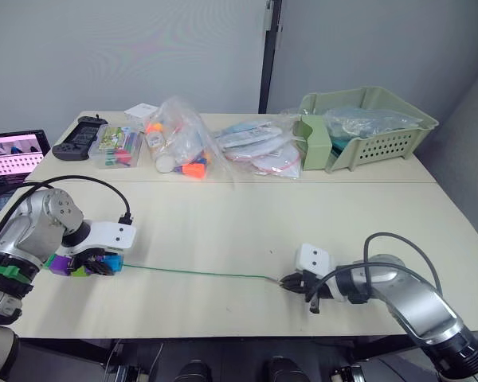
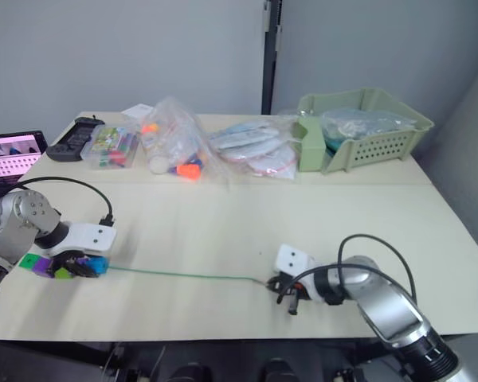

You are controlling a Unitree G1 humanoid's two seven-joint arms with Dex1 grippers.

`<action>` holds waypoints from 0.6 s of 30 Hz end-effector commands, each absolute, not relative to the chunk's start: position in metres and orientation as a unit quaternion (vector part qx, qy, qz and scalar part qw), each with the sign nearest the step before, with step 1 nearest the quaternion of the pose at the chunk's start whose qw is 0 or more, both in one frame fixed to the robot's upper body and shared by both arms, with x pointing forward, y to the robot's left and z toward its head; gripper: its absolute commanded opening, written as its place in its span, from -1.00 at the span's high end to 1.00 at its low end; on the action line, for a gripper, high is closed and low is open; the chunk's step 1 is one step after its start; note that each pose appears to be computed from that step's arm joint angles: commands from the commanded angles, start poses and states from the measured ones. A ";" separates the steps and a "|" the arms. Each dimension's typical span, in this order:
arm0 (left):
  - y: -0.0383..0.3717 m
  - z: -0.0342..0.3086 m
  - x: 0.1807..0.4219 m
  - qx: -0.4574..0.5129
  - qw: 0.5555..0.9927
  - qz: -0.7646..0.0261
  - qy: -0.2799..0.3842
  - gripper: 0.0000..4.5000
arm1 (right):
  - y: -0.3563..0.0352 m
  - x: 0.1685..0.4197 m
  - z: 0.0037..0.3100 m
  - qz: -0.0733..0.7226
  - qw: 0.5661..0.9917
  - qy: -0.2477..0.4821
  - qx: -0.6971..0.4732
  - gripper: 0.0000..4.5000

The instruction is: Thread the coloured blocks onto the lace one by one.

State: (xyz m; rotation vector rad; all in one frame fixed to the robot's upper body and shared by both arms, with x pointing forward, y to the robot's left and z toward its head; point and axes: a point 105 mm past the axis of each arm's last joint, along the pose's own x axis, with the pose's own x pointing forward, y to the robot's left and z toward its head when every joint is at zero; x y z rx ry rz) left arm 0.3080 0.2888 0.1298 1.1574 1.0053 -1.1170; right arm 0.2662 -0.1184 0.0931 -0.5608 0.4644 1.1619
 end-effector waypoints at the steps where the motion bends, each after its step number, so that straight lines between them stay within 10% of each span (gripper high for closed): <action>1: 0.282 0.121 0.303 0.483 0.578 -0.495 0.433 0.38 | -0.120 0.265 0.104 0.534 0.779 0.195 -0.265 1.00; 18: 0.273 0.120 0.302 0.486 0.579 -0.503 0.418 0.38 | -0.206 0.260 0.098 0.407 0.836 0.255 -0.266 1.00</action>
